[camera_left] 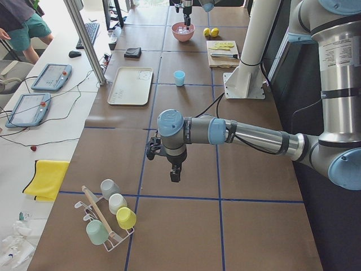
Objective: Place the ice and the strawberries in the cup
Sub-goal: 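Lower the right gripper into the pink bowl and grasp an ice cube, then lift the ice cube and carry it with the right gripper over the blue cup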
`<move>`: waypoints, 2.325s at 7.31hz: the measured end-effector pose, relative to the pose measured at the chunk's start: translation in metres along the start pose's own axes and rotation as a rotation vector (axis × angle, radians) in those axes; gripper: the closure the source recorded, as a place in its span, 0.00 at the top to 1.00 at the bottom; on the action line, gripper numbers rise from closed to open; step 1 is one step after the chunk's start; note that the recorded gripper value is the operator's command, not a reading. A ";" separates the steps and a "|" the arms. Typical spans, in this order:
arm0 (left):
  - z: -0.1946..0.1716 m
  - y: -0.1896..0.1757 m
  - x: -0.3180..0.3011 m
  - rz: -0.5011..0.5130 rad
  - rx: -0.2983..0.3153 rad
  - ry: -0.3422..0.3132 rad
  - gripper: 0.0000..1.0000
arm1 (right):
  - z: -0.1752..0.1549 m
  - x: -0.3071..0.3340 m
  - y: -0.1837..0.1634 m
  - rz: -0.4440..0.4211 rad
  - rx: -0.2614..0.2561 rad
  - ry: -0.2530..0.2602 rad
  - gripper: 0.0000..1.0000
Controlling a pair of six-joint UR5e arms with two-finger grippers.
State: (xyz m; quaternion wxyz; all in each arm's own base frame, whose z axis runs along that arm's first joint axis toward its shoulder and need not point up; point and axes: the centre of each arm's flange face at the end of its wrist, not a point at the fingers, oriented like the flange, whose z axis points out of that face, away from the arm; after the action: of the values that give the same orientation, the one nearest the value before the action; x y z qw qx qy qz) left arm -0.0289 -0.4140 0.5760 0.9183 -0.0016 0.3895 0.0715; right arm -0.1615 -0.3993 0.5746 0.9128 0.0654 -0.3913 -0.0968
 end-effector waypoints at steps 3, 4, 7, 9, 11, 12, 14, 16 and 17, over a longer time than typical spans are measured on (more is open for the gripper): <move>0.000 0.000 0.000 0.000 0.000 0.000 1.00 | 0.002 0.000 0.000 -0.001 -0.005 -0.003 0.00; 0.000 0.000 0.000 0.000 0.000 0.000 1.00 | 0.002 -0.001 0.000 -0.001 -0.007 -0.005 0.00; 0.000 0.000 0.000 0.001 0.001 0.000 1.00 | -0.012 -0.006 -0.004 -0.005 0.017 -0.018 0.01; -0.001 0.000 0.001 0.001 0.001 0.000 1.00 | -0.053 0.000 -0.013 0.017 0.104 -0.020 0.00; -0.001 0.000 0.001 0.003 0.003 0.000 1.00 | -0.091 0.002 -0.022 0.036 0.179 -0.029 0.00; -0.001 0.000 0.001 0.004 0.004 0.000 1.00 | -0.099 -0.004 -0.032 0.044 0.186 -0.037 0.00; -0.001 -0.001 0.001 0.005 0.005 0.000 1.00 | -0.114 -0.036 -0.068 0.038 0.184 -0.050 0.00; -0.002 -0.001 0.002 0.006 0.005 0.001 1.00 | -0.115 -0.100 -0.113 0.012 0.140 -0.063 0.00; -0.002 -0.001 0.002 0.007 0.005 0.001 1.00 | -0.120 -0.147 -0.140 0.009 0.096 -0.062 0.00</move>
State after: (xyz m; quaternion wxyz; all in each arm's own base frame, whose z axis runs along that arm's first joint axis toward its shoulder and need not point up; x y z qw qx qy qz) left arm -0.0288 -0.4146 0.5731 0.9179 0.0020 0.3900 0.0735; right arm -0.1912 -0.4964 0.3623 0.8965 0.1043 -0.4238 -0.0755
